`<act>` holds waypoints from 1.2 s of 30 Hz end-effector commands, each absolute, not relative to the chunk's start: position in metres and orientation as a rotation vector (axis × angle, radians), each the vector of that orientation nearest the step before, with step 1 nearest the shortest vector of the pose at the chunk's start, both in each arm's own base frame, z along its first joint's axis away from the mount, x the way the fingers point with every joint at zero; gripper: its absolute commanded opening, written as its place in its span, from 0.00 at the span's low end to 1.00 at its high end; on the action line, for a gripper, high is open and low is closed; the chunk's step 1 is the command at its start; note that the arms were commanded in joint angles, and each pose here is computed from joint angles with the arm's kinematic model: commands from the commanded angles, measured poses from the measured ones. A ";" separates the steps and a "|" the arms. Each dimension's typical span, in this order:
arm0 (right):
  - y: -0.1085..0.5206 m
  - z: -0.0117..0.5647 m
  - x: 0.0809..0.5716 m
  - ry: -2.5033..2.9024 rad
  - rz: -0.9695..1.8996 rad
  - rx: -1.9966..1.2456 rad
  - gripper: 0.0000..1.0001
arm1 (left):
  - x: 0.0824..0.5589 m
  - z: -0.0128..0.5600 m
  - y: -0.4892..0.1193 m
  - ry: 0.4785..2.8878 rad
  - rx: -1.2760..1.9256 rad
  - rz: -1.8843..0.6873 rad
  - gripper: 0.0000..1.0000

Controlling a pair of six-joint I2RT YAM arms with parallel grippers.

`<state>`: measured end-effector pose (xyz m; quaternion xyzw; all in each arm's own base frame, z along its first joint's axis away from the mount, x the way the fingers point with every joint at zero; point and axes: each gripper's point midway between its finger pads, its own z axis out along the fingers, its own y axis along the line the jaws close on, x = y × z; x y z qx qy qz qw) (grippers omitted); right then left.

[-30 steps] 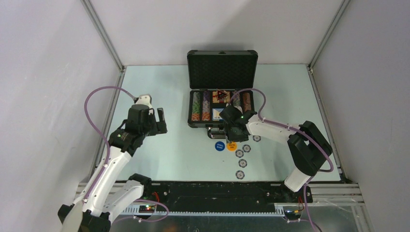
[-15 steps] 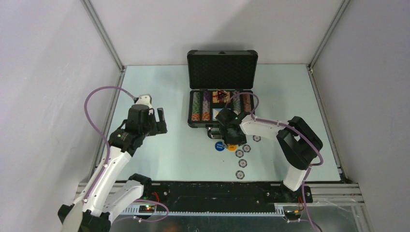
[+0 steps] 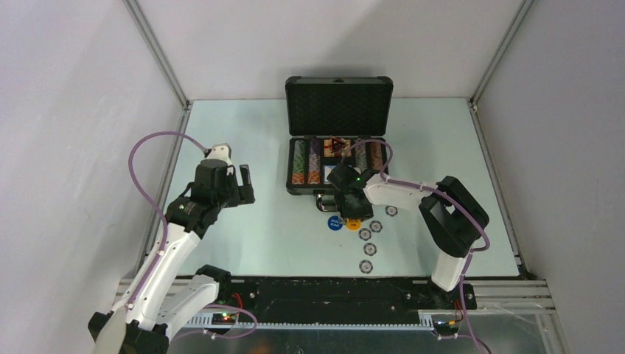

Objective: Pack up texas hold em set

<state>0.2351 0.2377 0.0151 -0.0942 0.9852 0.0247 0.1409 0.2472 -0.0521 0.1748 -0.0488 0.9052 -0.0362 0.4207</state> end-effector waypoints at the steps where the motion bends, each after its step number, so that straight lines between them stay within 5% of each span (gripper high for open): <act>1: 0.229 0.005 0.235 2.843 -0.038 -0.303 0.60 | 0.251 0.180 -0.052 2.243 -0.102 -0.097 0.90; 22: 0.227 0.002 0.231 2.845 -0.072 -0.296 0.46 | 0.251 0.180 -0.052 2.242 -0.103 -0.098 0.90; 36: 0.243 0.067 0.262 2.683 0.198 -0.204 0.46 | 0.252 0.179 -0.052 2.242 -0.105 -0.092 0.90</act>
